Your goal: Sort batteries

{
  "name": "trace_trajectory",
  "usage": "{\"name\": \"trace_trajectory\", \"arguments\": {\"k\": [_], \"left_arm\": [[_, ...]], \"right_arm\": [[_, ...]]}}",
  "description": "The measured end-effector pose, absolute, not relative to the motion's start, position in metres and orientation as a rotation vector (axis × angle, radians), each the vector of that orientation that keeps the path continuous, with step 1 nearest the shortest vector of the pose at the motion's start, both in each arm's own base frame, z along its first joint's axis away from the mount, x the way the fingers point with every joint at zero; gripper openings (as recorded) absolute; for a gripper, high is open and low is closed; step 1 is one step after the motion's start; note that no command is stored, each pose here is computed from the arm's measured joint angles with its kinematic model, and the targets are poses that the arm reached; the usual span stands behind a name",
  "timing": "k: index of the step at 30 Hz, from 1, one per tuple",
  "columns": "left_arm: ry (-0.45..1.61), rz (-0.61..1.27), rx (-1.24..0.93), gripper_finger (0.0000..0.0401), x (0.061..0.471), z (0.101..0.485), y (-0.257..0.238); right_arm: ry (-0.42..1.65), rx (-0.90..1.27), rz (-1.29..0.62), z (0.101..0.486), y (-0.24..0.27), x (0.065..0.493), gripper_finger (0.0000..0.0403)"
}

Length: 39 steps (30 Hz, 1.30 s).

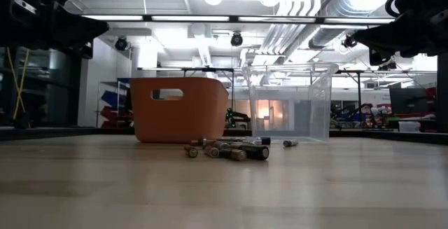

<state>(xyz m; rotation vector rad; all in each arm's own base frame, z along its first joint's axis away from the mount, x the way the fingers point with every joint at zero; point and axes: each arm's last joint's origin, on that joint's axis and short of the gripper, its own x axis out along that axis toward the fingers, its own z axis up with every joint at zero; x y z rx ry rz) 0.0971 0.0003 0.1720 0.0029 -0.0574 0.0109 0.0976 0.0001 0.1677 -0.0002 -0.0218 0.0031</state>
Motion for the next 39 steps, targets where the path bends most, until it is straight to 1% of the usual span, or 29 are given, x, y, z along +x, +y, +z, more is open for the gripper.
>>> {"name": "trace_trajectory", "arguments": {"k": [30, 31, 33, 36, 38, 39], "left_arm": [[-0.058, 0.011, 0.003, 0.0001, 0.097, 0.172, 0.0], [-0.058, 0.011, 0.003, 0.0001, 0.097, 0.172, 0.0], [-0.058, 0.011, 0.003, 0.0001, 0.097, 0.172, 0.0], [-0.058, 0.011, 0.003, 0.0001, 0.097, 0.172, 0.0], [-0.058, 0.011, 0.003, 0.0001, 0.097, 0.172, 0.0], [-0.058, 0.011, 0.003, 0.0001, 0.097, 0.172, 0.0]], "right_arm": [[-0.038, -0.001, -0.005, 0.169, 0.0, 0.098, 0.0], [-0.061, 0.022, -0.012, 0.172, 0.0, 0.098, 0.0], [-0.176, 0.186, 0.006, 0.183, 0.0, 0.096, 0.0], [-0.462, 0.529, 0.046, 0.208, -0.002, 0.088, 0.0], [-0.68, 0.69, 0.013, 0.223, -0.006, 0.079, 0.0], [-0.777, 0.731, 0.001, 0.229, -0.007, 0.074, 0.0]]}}
